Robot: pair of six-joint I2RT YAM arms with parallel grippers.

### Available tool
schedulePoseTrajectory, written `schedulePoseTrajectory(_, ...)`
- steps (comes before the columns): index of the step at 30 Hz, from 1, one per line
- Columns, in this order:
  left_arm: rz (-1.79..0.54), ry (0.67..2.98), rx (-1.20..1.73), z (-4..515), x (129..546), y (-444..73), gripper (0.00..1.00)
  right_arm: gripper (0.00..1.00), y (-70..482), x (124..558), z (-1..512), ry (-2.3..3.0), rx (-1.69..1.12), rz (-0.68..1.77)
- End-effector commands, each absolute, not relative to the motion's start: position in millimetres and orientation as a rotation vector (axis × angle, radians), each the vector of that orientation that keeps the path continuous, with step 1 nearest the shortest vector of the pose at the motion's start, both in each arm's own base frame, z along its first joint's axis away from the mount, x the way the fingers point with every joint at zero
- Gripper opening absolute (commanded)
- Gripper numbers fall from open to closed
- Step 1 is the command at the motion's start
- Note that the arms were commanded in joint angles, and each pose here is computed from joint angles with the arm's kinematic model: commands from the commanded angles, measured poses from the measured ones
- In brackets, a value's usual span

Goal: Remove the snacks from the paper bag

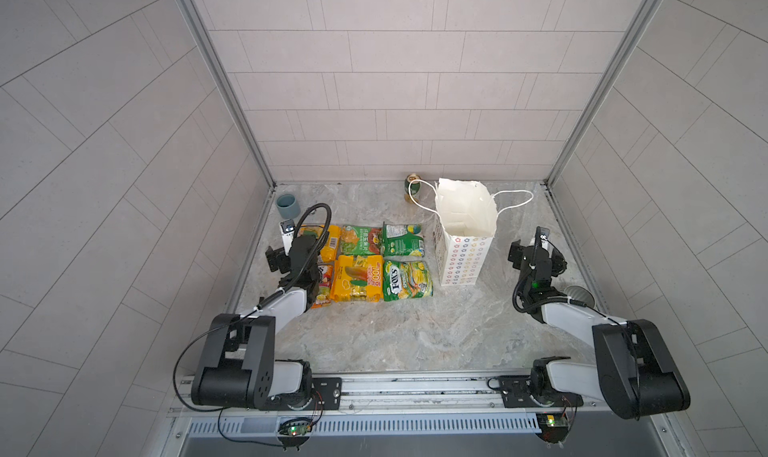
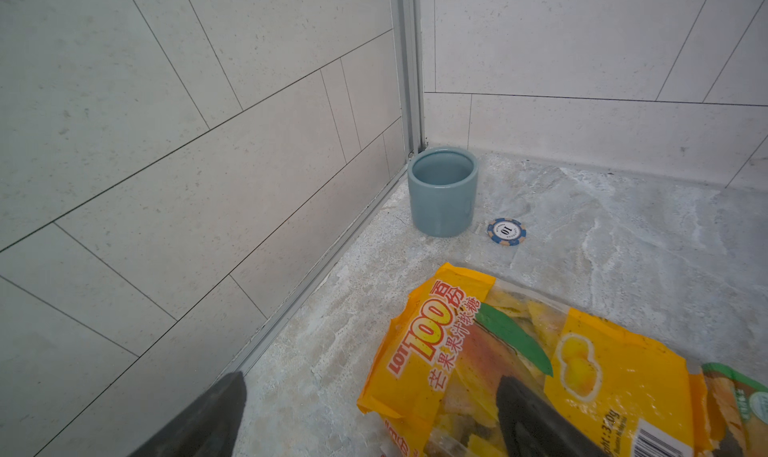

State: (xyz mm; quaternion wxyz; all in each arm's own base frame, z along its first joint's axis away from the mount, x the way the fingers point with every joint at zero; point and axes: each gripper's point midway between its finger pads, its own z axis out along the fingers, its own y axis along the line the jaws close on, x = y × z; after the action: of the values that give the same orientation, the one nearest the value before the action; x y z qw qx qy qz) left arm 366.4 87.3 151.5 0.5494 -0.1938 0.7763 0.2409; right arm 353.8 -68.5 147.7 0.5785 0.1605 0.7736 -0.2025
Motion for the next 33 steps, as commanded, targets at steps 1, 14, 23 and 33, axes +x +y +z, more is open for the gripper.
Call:
schedulePoseTrajectory(1,0.556,1.852,-0.478,154,371,88,1.00,0.96,-63,352,148,1.788,0.330,-0.516)
schedulePoseTrajectory(14,0.355,1.910,-0.346,102,386,59,1.00,1.00,-54,366,119,1.780,0.277,-0.541)
schedulePoseTrajectory(23,0.261,1.892,-0.172,90,390,30,1.00,1.00,-52,368,116,1.795,0.270,-0.522)
schedulePoseTrajectory(33,0.248,1.928,-0.150,87,396,26,1.00,1.00,-45,364,104,1.779,0.225,-0.477)
